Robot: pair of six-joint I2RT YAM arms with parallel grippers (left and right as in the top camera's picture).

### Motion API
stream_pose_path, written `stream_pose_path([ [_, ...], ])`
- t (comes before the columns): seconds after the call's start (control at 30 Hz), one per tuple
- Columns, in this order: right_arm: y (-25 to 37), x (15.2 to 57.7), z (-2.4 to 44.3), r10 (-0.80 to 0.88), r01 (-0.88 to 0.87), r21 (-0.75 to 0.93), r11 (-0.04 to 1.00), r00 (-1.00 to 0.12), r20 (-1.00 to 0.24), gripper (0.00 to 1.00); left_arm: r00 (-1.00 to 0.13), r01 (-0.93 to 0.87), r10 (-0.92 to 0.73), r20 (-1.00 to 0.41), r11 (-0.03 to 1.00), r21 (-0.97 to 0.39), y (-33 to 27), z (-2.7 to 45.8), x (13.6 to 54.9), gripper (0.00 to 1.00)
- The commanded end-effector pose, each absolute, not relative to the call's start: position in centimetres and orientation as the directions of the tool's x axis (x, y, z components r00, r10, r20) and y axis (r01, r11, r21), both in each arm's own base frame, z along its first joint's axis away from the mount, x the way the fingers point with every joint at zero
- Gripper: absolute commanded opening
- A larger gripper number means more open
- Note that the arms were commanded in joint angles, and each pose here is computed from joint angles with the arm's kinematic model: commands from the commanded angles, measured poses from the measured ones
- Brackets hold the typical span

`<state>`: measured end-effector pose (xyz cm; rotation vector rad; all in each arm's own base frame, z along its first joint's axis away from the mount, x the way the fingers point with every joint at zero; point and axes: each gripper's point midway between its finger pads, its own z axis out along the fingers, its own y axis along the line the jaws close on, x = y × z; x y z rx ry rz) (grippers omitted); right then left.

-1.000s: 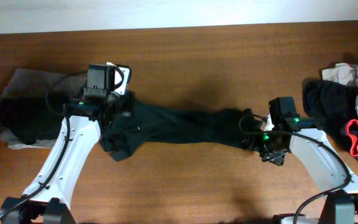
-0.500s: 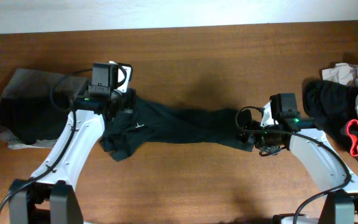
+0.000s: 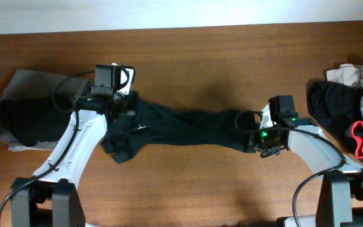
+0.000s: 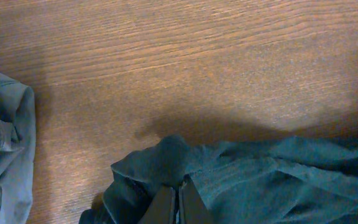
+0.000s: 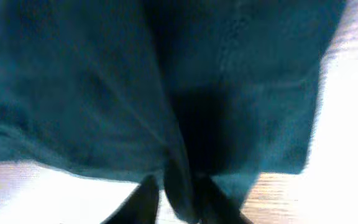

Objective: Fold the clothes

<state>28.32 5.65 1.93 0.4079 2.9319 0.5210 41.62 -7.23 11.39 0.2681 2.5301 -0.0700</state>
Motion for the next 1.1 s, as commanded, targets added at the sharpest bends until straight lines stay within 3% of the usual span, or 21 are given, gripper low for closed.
stream_pose_path([
  [0.0,6.7,28.2,2.8,0.25,0.192,0.403,0.895,-0.963,-0.096,0.1,-0.809,0.199,0.175,-0.561,0.98,0.019,-7.1,11.3,41.8,0.01],
  [0.2,6.7,29.4,6.0,0.256,0.169,0.422,0.891,-0.953,-0.16,0.04,-0.804,0.197,0.175,-0.568,0.98,0.023,-7.1,11.4,42.0,0.01],
  [0.47,5.1,36.3,11.0,0.244,0.07,0.363,0.929,-0.854,-0.46,0.04,-0.775,0.205,0.182,-0.605,0.978,0.031,-7.2,12.1,42.9,0.01],
  [0.73,1.8,39.9,12.7,0.283,0.158,0.249,0.955,-0.73,-0.622,0.04,-0.724,0.19,0.173,-0.667,0.981,0.048,-7.1,12.5,45.1,0.01],
  [1.07,1.5,43.2,11.2,0.283,0.151,0.25,0.957,-0.684,-0.673,0.04,-0.749,0.191,0.176,-0.639,0.98,0.046,-7.3,8.5,46.5,0.01],
])
